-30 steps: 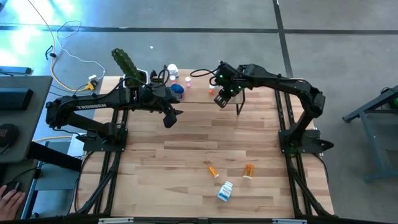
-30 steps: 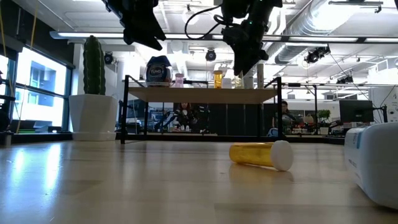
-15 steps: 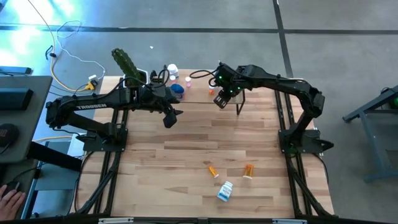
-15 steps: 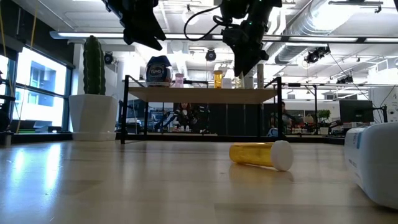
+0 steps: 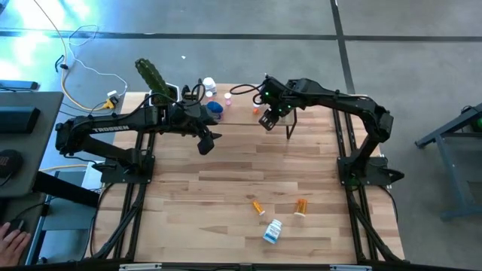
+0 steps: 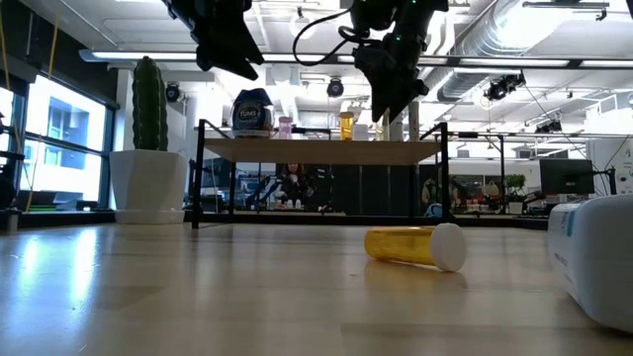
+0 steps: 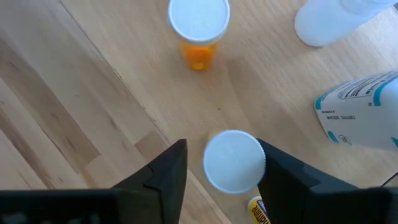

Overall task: Pick and place medicine bottles onto shelf by color
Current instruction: Put the yellow small pill bottle on the shelf, then put the orange large pill bottle on the shelf

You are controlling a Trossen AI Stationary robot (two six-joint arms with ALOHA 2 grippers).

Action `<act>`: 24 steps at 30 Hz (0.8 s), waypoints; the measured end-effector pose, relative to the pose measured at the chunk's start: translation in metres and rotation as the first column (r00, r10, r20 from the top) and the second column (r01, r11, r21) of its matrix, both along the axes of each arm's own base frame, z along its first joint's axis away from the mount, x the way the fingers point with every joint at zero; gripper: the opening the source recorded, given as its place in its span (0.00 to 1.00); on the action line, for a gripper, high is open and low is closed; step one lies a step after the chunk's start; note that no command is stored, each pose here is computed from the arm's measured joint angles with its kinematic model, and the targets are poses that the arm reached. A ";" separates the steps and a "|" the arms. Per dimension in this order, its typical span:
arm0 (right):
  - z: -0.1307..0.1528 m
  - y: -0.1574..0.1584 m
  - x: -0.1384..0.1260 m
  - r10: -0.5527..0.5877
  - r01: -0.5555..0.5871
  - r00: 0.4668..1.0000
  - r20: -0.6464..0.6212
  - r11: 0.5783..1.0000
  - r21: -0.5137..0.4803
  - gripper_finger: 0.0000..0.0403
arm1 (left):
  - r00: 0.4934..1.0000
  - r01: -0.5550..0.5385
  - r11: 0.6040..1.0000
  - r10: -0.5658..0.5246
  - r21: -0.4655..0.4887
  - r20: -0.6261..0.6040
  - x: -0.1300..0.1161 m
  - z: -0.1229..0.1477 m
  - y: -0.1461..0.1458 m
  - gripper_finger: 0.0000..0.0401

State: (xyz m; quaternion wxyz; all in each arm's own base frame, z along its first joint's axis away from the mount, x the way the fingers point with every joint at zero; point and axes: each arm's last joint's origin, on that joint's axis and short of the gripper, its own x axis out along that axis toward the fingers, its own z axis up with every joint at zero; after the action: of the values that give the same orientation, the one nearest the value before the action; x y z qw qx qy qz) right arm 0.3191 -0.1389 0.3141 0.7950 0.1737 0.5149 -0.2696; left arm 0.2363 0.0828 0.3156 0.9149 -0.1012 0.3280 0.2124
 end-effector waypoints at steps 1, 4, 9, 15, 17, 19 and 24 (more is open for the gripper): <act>0.000 0.000 0.000 -0.005 0.005 1.000 0.001 1.000 0.002 0.42 | 1.000 0.000 1.000 0.000 0.000 0.000 0.000 0.000 0.000 0.59; 0.000 -0.001 0.000 -0.017 0.017 1.000 0.007 1.000 0.004 0.42 | 1.000 0.000 1.000 0.000 0.000 0.000 0.000 0.000 0.000 0.59; 0.009 -0.002 -0.001 -0.041 0.044 0.998 0.047 0.997 -0.070 0.42 | 1.000 0.000 1.000 0.000 0.000 0.000 0.000 0.000 0.000 0.59; 0.024 0.001 -0.009 -0.057 0.068 0.992 0.112 0.993 -0.098 0.41 | 1.000 0.000 1.000 0.000 0.000 0.000 0.000 0.000 0.000 0.59; 0.030 0.002 -0.012 -0.063 0.077 0.989 0.135 0.992 -0.101 0.41 | 1.000 0.001 1.000 -0.001 0.000 -0.001 0.000 0.000 0.000 0.59; 0.035 0.006 -0.014 -0.058 0.075 0.986 0.156 0.992 -0.106 0.41 | 1.000 0.000 1.000 0.000 0.000 -0.001 0.000 0.000 0.000 0.59; 0.052 0.018 -0.022 -0.066 0.095 0.972 0.226 0.989 -0.117 0.41 | 1.000 -0.001 1.000 0.001 0.001 -0.001 0.000 0.000 0.000 0.59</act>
State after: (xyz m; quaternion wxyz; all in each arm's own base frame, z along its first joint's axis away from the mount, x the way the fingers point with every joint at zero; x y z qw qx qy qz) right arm 0.2967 -0.1210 0.3659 0.8453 0.1723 0.3974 -0.3129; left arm 0.2362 0.0828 0.3156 0.9147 -0.1005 0.3284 0.2130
